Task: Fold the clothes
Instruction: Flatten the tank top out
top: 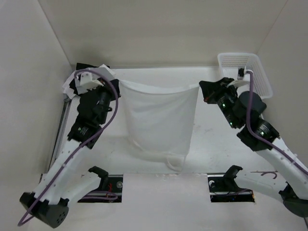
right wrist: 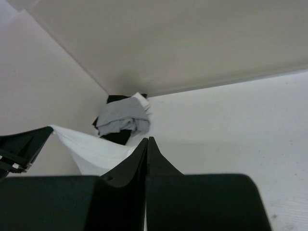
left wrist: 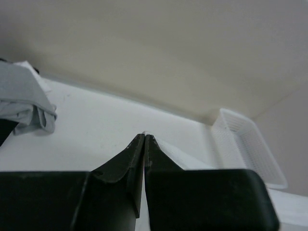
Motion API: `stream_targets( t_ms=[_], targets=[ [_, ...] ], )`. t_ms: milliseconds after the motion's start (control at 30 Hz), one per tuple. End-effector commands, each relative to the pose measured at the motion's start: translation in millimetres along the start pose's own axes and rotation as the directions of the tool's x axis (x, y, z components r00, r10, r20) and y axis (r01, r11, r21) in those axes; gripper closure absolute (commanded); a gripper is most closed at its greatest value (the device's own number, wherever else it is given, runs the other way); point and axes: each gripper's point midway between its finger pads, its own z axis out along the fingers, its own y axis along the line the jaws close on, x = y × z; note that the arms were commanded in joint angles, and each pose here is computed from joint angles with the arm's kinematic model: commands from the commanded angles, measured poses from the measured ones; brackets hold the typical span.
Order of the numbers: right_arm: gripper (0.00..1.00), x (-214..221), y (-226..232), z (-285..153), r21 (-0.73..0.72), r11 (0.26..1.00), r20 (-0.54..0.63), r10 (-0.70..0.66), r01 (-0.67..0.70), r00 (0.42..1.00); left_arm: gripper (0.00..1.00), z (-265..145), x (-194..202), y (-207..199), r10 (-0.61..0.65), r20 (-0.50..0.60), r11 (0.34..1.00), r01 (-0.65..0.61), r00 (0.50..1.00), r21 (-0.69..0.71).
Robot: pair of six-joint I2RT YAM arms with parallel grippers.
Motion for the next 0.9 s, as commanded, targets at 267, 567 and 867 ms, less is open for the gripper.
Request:
stream_targets(
  t_ms=[267, 567, 867],
  targets=[
    [1.0, -49.8, -46.0, 151.1, -0.008, 0.996, -0.003, 0.086, -0.086, 0.996, 0.98, 132.4, -36.4, -19.8, -0.125, 0.033, 0.989, 0.122, 0.992, 0.083],
    [1.0, -71.7, -51.1, 140.0, -0.012, 0.996, 0.005, 0.09, -0.09, 0.996, 0.97, 162.4, -66.2, -26.8, -0.136, 0.044, 0.978, 0.127, 0.99, 0.167],
    [1.0, 74.4, -130.2, 81.9, 0.145, 0.971, -0.128, 0.211, -0.193, 0.969, 0.95, 99.5, 66.9, 15.9, -0.142, -0.121, 0.983, 0.155, 0.982, 0.102]
  ],
)
